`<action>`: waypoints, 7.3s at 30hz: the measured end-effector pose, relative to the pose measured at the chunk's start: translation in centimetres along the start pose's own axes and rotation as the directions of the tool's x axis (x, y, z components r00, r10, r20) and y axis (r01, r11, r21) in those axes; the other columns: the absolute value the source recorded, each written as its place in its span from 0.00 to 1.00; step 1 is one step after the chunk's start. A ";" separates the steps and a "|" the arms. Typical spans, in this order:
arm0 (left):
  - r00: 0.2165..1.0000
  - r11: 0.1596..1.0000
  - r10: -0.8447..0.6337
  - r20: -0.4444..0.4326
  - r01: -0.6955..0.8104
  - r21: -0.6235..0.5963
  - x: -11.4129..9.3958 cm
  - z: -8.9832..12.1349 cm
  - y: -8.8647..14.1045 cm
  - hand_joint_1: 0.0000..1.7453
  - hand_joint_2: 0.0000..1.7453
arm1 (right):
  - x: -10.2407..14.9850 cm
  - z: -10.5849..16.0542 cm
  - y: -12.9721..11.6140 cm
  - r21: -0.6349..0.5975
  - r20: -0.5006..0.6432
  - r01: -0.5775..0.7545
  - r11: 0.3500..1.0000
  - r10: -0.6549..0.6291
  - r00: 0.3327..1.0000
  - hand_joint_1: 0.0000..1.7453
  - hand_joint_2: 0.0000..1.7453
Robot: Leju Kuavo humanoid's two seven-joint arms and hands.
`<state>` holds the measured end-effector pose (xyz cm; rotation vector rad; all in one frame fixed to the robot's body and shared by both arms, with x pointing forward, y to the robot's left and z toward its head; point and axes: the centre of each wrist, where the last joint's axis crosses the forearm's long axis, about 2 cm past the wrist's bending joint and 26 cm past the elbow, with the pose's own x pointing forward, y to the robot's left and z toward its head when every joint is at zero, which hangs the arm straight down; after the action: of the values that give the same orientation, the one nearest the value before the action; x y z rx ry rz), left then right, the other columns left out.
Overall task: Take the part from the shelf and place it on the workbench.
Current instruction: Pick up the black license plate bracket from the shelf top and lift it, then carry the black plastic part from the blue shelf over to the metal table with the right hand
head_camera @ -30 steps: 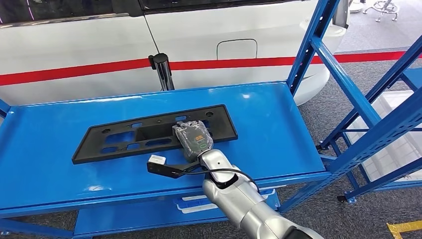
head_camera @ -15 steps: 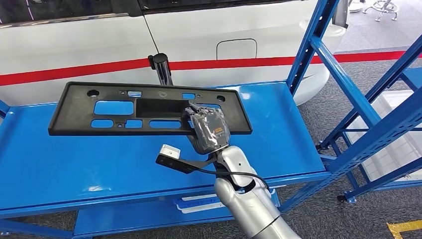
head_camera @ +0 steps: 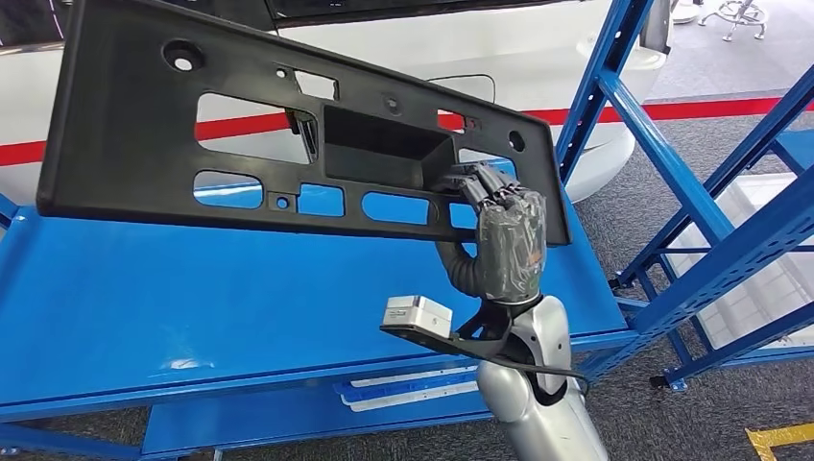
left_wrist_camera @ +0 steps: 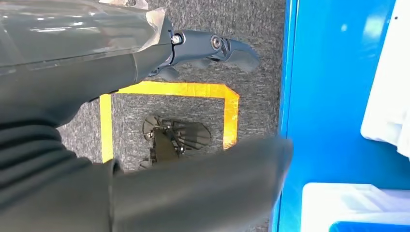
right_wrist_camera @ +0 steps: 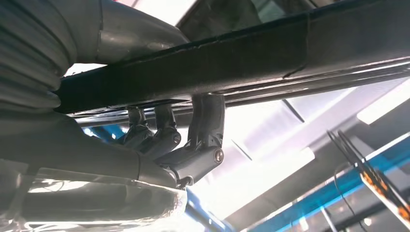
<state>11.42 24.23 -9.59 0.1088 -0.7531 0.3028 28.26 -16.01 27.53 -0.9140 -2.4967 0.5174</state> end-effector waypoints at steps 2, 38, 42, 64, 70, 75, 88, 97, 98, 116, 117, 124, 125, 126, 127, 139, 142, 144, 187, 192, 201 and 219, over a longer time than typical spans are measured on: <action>1.000 1.000 -0.014 -0.013 0.014 0.001 0.2 -0.1 -0.1 0.00 1.00 | -0.2 0.0 -0.5 -0.018 0.002 0.010 1.000 -0.010 1.000 1.00 1.00; 0.992 0.996 0.084 -0.095 -0.088 -0.031 -0.3 0.1 0.3 0.00 1.00 | -0.9 -0.1 -0.3 0.069 -0.109 0.643 0.763 -0.635 0.765 1.00 1.00; 0.992 0.996 0.084 -0.095 -0.087 -0.031 -0.3 0.1 0.3 0.00 1.00 | -0.9 -0.1 -0.4 0.070 -0.110 0.642 0.763 -0.634 0.765 1.00 1.00; 0.991 0.997 0.054 -0.123 -0.061 -0.054 -0.9 0.3 1.0 0.00 1.00 | -1.3 0.5 -1.5 0.029 -0.179 0.660 0.751 -0.646 0.742 1.00 1.00; 0.990 0.997 0.050 -0.131 -0.057 -0.049 -1.0 0.4 1.2 0.00 1.00 | -1.3 0.8 -1.5 0.029 -0.187 0.651 0.758 -0.636 0.749 1.00 1.00; 0.989 0.998 0.044 -0.139 -0.050 -0.044 -1.0 0.4 1.4 0.00 1.00 | -1.2 1.0 -1.5 0.021 -0.194 0.645 0.764 -0.630 0.752 1.00 1.00; 0.989 0.999 0.027 -0.144 -0.034 -0.043 -0.7 0.2 1.3 0.00 1.00 | -0.9 1.3 -1.8 -0.013 -0.213 0.635 0.772 -0.623 0.753 1.00 1.00; 0.989 0.999 0.031 -0.142 -0.037 -0.036 -0.6 0.1 1.5 0.00 1.00 | -1.4 2.1 -2.2 -0.030 -0.229 0.616 0.787 -0.605 0.762 1.00 1.00; 0.989 0.999 0.031 -0.141 -0.037 -0.036 -0.6 0.1 1.5 0.00 1.00 | -1.5 2.3 -2.2 -0.029 -0.231 0.614 0.789 -0.603 0.763 1.00 1.00; 0.985 0.993 0.115 -0.130 -0.112 0.034 -1.3 0.4 2.6 0.00 1.00 | -1.7 2.6 -1.8 -0.022 -0.213 0.633 0.774 -0.622 0.753 1.00 1.00; 0.984 0.992 0.122 -0.128 -0.118 0.040 -1.4 0.4 2.7 0.00 1.00 | -1.7 2.6 -1.7 -0.020 -0.213 0.636 0.772 -0.624 0.752 1.00 1.00; 0.981 0.987 0.151 -0.125 -0.143 0.069 -1.8 0.6 3.3 0.00 1.00 | -2.0 2.7 -1.1 -0.010 -0.218 0.650 0.760 -0.636 0.740 1.00 1.00; 0.980 0.987 0.154 -0.124 -0.145 0.072 -1.8 0.6 3.4 0.00 1.00 | -2.1 2.8 -1.0 -0.009 -0.222 0.652 0.758 -0.637 0.738 1.00 1.00; 0.980 0.986 0.155 -0.123 -0.147 0.075 -1.9 0.7 3.5 0.00 1.00 | -2.2 2.9 -0.9 -0.007 -0.227 0.653 0.758 -0.637 0.737 1.00 1.00; 0.980 0.986 0.156 -0.124 -0.147 0.076 -1.9 0.7 3.6 0.00 1.00 | -2.2 2.9 -0.9 -0.005 -0.231 0.653 0.758 -0.636 0.736 1.00 1.00; 0.984 0.988 0.132 -0.123 -0.121 0.093 -2.1 0.7 4.5 0.00 1.00 | -2.6 2.4 -0.8 0.003 -0.243 0.641 0.768 -0.621 0.745 1.00 1.00; 0.983 0.986 0.143 -0.118 -0.130 0.107 -2.0 0.6 4.9 0.00 1.00 | -2.8 2.2 -0.7 0.005 -0.244 0.639 0.769 -0.619 0.747 1.00 1.00; 0.983 0.985 0.146 -0.114 -0.134 0.111 -2.0 0.6 5.2 0.00 1.00 | -2.9 2.2 -0.7 0.005 -0.247 0.638 0.770 -0.617 0.747 1.00 1.00; 0.977 0.974 0.191 -0.094 -0.176 0.146 -2.4 0.8 6.2 0.00 1.00 | -5.0 1.7 1.2 -0.001 -0.284 0.659 0.752 -0.632 0.721 1.00 1.00; 0.978 0.975 0.180 -0.104 -0.164 0.147 -2.4 0.8 6.2 0.00 1.00 | -5.4 2.0 1.2 0.001 -0.296 0.655 0.756 -0.625 0.722 1.00 1.00; 0.981 0.977 0.160 -0.106 -0.142 0.159 -2.8 1.1 6.4 0.00 1.00 | -5.7 2.1 1.1 -0.007 -0.299 0.651 0.759 -0.623 0.723 1.00 1.00; 0.978 0.965 0.187 -0.088 -0.166 0.205 -3.0 1.2 6.7 0.00 1.00 | -6.9 1.7 2.0 0.006 -0.320 0.667 0.745 -0.631 0.707 1.00 1.00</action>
<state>6.45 29.65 -10.85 0.2109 -0.6268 0.5496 33.13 -19.54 23.31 -0.0053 -2.2627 0.2542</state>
